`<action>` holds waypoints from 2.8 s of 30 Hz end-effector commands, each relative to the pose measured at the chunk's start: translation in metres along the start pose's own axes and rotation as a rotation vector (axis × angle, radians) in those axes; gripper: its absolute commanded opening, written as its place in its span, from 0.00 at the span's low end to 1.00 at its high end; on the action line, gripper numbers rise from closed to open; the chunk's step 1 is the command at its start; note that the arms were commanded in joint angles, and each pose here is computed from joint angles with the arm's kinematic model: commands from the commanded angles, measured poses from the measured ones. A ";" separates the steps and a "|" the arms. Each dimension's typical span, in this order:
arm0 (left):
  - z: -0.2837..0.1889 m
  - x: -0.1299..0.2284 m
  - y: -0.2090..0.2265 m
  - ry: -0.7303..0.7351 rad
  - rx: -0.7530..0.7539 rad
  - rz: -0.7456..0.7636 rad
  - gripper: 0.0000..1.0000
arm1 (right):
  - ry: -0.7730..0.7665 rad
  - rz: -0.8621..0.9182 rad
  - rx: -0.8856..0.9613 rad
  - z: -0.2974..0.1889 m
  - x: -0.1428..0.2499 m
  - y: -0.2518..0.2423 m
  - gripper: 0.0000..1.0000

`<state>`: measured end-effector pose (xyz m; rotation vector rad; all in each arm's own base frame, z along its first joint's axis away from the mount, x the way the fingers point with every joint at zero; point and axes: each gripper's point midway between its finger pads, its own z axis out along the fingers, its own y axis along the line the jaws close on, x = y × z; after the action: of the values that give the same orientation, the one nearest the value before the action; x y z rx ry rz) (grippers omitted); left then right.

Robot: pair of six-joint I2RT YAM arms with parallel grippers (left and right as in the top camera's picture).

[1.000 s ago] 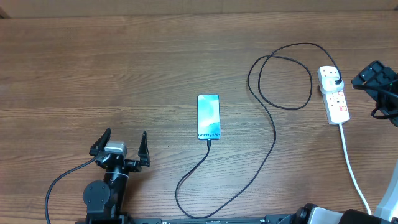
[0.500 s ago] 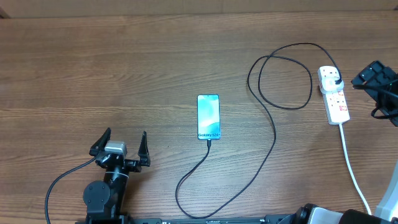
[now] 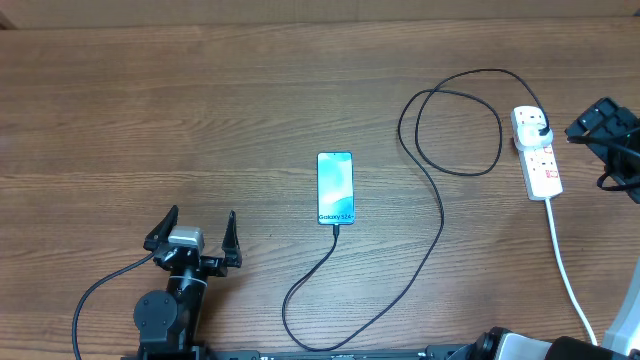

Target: Plug charger to phone and switch on socket

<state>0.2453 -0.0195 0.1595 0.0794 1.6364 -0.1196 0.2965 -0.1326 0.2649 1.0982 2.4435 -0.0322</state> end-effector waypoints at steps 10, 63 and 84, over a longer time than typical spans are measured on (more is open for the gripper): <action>0.000 0.000 -0.002 -0.005 0.012 -0.006 0.99 | -0.111 0.117 -0.073 0.002 -0.022 0.020 1.00; 0.000 0.000 -0.002 -0.005 0.012 -0.006 1.00 | -0.863 -0.450 -0.800 0.033 0.176 0.052 1.00; 0.000 0.000 -0.002 -0.005 0.012 -0.006 1.00 | -0.952 -0.620 -0.695 0.035 0.174 0.050 1.00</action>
<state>0.2452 -0.0201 0.1597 0.0822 1.6351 -0.1224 0.2457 0.0177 0.1715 -0.0105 1.5998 0.1276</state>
